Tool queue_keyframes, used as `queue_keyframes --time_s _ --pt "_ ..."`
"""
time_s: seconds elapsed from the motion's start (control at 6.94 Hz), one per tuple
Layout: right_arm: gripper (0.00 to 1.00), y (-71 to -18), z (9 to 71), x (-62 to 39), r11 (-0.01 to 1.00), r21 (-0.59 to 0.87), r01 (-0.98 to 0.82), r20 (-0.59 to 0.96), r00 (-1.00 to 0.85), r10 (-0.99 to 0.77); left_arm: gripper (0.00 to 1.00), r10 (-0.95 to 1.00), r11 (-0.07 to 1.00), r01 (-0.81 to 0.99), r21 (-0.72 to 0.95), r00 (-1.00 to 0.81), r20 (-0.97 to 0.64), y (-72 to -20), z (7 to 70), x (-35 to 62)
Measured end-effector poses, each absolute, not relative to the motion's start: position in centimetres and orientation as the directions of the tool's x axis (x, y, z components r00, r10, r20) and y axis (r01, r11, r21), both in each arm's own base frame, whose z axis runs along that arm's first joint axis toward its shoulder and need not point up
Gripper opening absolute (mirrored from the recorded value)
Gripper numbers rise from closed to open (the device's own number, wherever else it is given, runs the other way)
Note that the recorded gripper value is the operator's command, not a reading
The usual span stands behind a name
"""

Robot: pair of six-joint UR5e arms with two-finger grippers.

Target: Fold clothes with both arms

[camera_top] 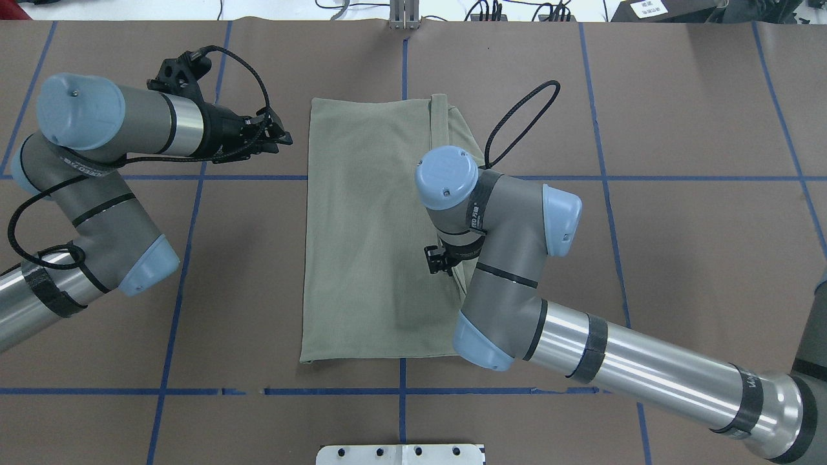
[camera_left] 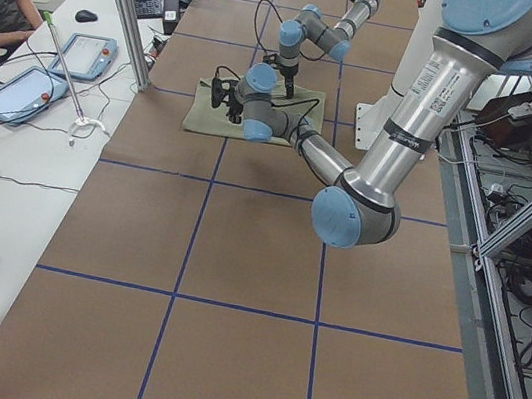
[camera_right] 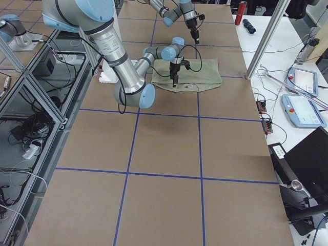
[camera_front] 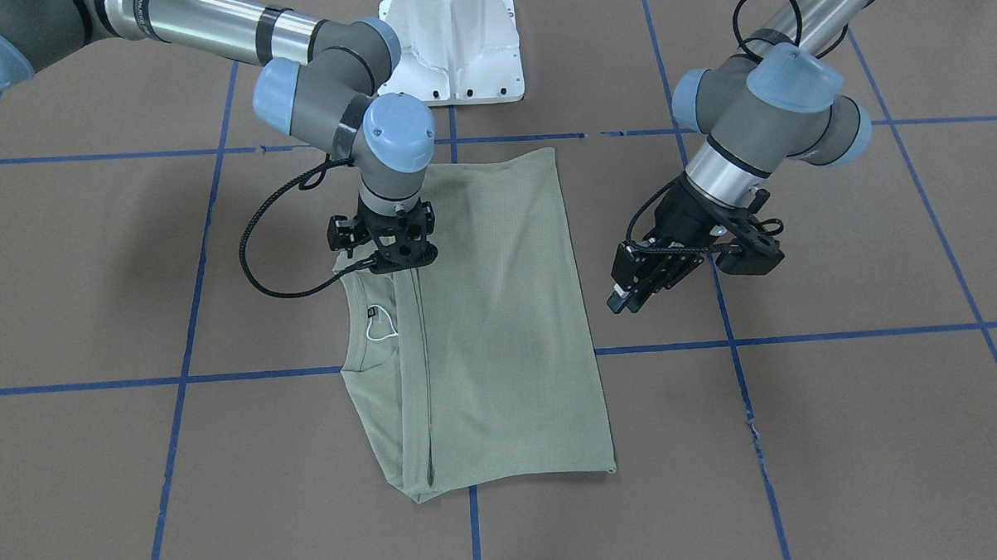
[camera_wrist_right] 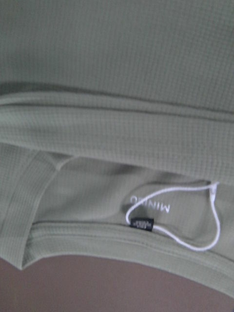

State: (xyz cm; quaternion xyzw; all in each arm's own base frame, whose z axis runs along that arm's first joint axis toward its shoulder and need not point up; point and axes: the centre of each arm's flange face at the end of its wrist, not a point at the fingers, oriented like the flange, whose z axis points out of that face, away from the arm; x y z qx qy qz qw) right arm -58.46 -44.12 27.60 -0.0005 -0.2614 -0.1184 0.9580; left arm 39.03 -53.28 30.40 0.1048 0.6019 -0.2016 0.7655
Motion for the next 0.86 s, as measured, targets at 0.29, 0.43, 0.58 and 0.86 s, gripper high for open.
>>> queue_keyframes --time_s 0.29,0.43,0.58,0.86 --pt "1.0 -45.5 32.1 -52.4 0.968 0.058 0.243 0.469 0.849 -0.242 0.38 -0.183 0.897 0.434 -0.083 0.195 -0.963 -53.2 30.5 39.1" --pt "1.0 -45.2 34.1 -48.2 0.954 0.08 0.29 0.448 0.844 -0.295 0.38 -0.184 0.898 0.433 -0.083 0.196 -0.963 -53.2 30.5 39.2" --pt "1.0 -44.6 35.0 -46.0 0.942 0.097 0.323 0.435 0.837 -0.332 0.38 -0.183 0.898 0.433 -0.083 0.196 -0.963 -53.2 30.5 39.2" --pt "1.0 -45.7 32.5 -46.4 0.942 0.126 0.311 0.449 0.829 -0.334 0.38 -0.181 0.898 0.433 -0.082 0.193 -0.964 -53.1 30.3 39.1"
